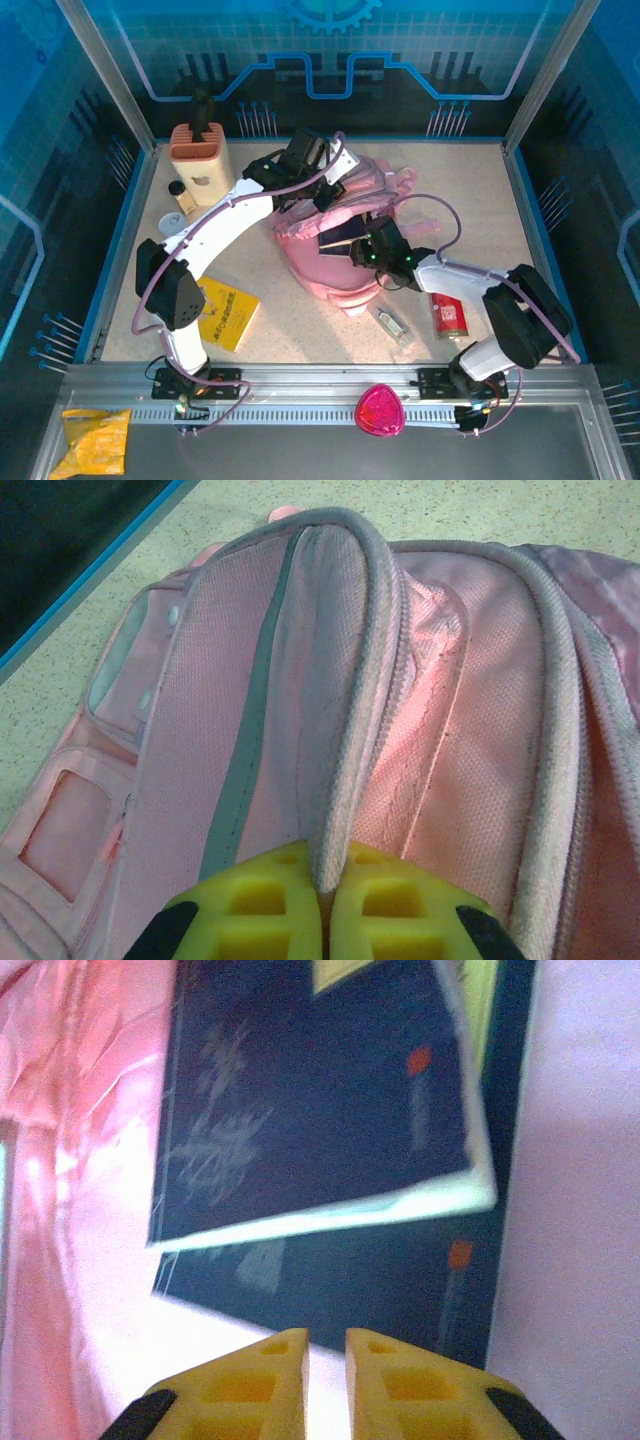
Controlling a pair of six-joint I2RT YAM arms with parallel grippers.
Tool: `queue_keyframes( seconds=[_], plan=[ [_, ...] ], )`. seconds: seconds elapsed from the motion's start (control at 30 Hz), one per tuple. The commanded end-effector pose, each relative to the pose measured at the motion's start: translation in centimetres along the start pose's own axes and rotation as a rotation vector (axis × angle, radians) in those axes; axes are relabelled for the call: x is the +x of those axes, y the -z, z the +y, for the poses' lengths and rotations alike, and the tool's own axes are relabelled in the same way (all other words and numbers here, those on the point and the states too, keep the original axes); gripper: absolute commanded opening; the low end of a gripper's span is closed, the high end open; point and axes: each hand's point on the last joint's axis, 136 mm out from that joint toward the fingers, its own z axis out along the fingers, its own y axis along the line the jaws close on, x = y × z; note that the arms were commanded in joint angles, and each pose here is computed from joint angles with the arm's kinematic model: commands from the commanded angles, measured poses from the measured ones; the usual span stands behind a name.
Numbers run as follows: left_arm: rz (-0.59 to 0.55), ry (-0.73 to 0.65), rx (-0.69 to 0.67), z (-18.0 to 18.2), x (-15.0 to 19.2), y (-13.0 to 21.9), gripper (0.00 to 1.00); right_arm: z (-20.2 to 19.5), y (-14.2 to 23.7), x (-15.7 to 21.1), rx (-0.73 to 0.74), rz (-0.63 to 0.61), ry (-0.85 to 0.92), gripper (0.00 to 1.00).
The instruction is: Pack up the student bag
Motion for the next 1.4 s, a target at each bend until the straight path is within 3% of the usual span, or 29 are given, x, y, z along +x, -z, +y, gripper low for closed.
queue_keyframes(
  seconds=[0.0,0.17,0.5,0.8,1.2,1.37],
  plan=[
    [-0.188,-0.011,0.020,-0.3,-4.8,3.1,0.00,-0.7,0.4,1.5,0.032,0.019,-0.038,0.19],
    [-0.188,-0.006,0.015,-0.2,-4.9,3.4,0.00,-1.5,-1.2,3.3,0.051,0.050,-0.053,0.16],
    [-0.184,-0.006,0.048,-0.8,-4.8,3.6,0.00,-2.9,-3.7,-0.9,0.076,-0.046,-0.029,0.08],
    [-0.164,-0.009,0.054,-0.7,-4.5,2.9,0.00,-3.1,-2.3,-2.3,0.066,-0.063,0.015,0.10],
    [-0.086,0.076,0.106,-1.3,-2.2,-0.9,0.00,-1.9,6.8,-0.3,0.037,-0.055,0.145,0.52],
    [-0.035,0.129,0.148,-2.2,-0.4,-3.0,0.15,-2.3,10.8,-0.6,0.015,-0.083,0.203,0.78]
  ],
)
